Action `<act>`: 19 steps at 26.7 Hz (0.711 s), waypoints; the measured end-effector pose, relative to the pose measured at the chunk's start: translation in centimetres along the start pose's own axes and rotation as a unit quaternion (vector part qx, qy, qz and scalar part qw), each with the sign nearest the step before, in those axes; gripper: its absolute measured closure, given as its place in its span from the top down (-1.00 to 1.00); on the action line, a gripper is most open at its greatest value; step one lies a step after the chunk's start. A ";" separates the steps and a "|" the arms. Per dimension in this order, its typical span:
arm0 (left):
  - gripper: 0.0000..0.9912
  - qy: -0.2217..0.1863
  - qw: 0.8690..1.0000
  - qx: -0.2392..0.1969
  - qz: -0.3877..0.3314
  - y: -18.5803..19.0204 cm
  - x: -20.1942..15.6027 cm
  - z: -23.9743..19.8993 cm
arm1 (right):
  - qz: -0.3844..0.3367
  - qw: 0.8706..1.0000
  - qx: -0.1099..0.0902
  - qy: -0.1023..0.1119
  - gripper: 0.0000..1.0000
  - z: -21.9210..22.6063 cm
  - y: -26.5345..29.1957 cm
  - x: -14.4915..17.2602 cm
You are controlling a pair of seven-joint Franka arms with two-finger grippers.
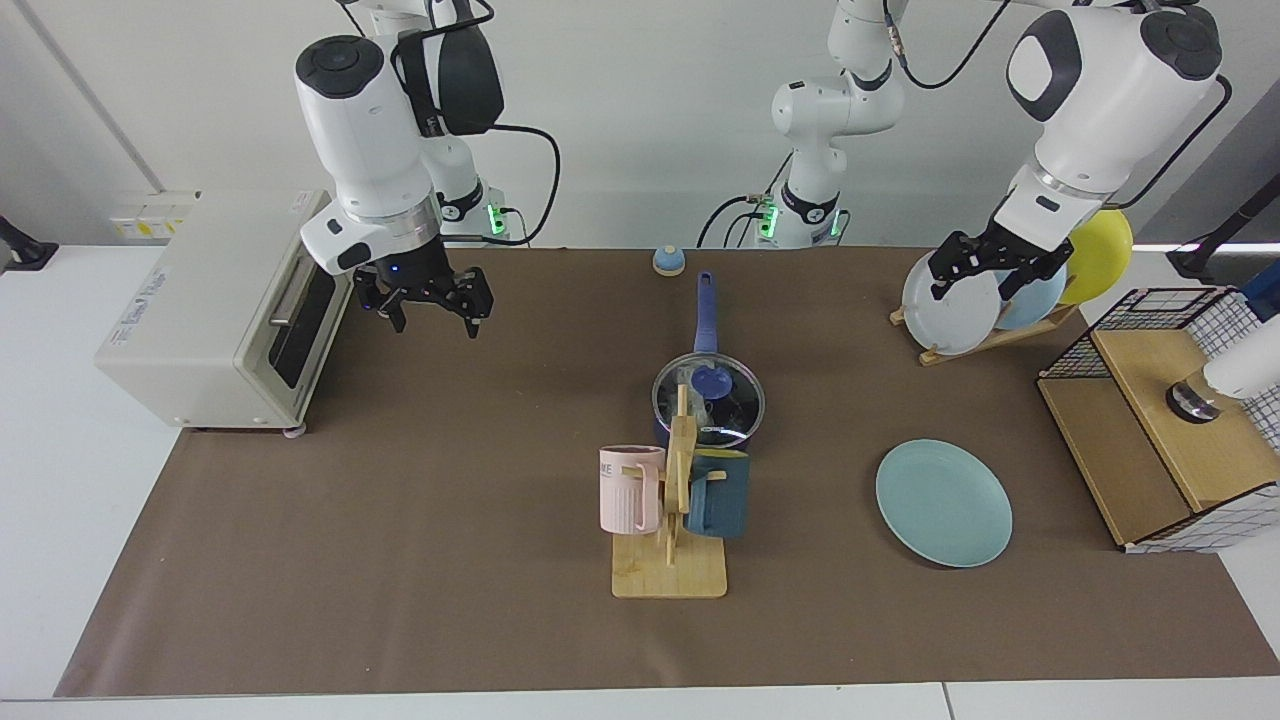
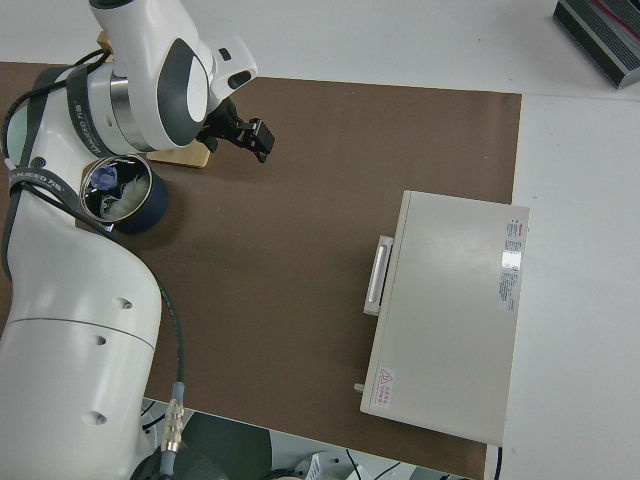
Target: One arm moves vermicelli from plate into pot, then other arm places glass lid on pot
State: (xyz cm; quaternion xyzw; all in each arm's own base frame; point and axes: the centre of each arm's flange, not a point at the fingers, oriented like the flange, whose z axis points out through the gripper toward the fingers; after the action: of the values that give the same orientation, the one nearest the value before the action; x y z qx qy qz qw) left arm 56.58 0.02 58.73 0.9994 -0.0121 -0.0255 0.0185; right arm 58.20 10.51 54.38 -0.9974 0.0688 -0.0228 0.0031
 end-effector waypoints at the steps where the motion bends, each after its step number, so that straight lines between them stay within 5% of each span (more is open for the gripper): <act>1: 1.00 0.000 1.000 0.000 0.000 0.0 0.0 0.0 | 0.001 1.000 0.001 0.002 1.00 0.7 0.4 -0.6; 7: 1.00 0.000 1.000 0.000 0.000 0.0 0.0 0.0 | 0.000 1.000 -0.013 -0.003 1.00 2.7 2.0 -2.7; 19: 1.00 0.000 1.000 0.000 0.000 0.0 0.0 0.0 | 0.021 1.000 -0.019 -0.008 1.00 3.2 7.2 -1.6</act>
State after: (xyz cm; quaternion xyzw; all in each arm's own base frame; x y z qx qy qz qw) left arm 56.58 0.02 58.73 0.9994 -0.0121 -0.0255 0.0185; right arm 55.74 3.56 51.00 -0.9957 0.0901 -0.0139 -0.0152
